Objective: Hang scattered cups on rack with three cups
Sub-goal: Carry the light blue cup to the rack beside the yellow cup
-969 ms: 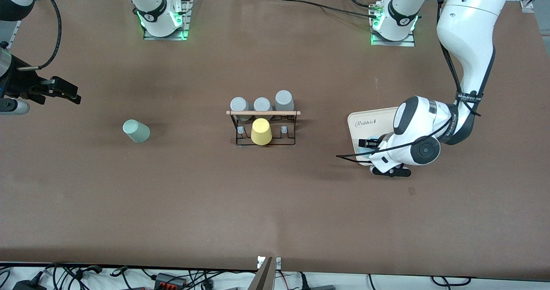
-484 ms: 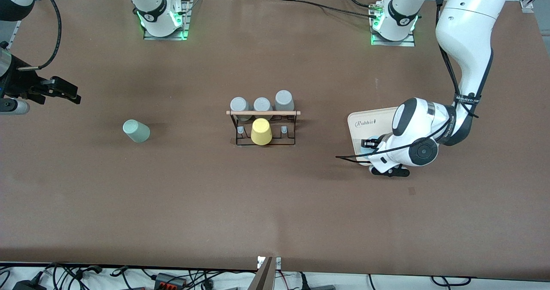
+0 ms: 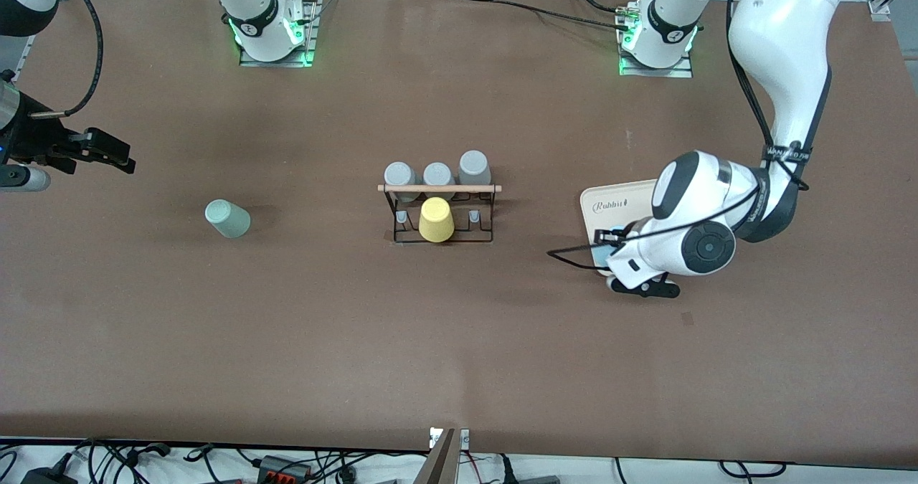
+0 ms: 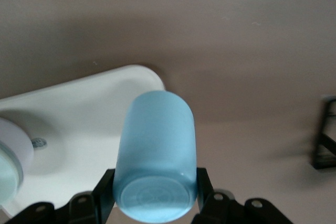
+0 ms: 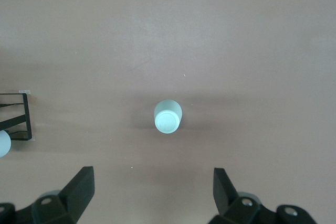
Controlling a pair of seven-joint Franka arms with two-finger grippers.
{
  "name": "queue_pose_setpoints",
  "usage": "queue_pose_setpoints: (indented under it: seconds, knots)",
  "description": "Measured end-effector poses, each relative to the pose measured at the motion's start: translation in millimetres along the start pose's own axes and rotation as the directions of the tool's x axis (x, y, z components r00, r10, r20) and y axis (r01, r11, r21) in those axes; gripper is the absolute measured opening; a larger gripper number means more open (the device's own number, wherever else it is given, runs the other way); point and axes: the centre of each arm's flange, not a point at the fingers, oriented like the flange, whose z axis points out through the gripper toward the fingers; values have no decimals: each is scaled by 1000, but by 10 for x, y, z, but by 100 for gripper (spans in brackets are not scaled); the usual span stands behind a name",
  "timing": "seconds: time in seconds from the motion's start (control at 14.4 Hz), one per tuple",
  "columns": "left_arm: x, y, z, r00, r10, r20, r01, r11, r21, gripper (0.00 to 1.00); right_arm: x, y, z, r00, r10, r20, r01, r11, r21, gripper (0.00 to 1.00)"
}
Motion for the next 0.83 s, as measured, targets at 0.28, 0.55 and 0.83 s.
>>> queue_pose_setpoints:
  seconds: [0.28,0.55,0.83]
  knots:
    - [-406,1010,-802,999,-37,-23,33,985,-172,65,2,0,-3,1000,0,-2,0,1000,0,100]
    - [-601,1569,-1006,991,-135,5,131,949,-286,65,2,0,-3,1000,0,-2,0,1000,0,100]
    - [-417,1733,-711,988,-155,-2,147,941,-304,65,3,2,-4,1000,0,-3,0,1000,0,100]
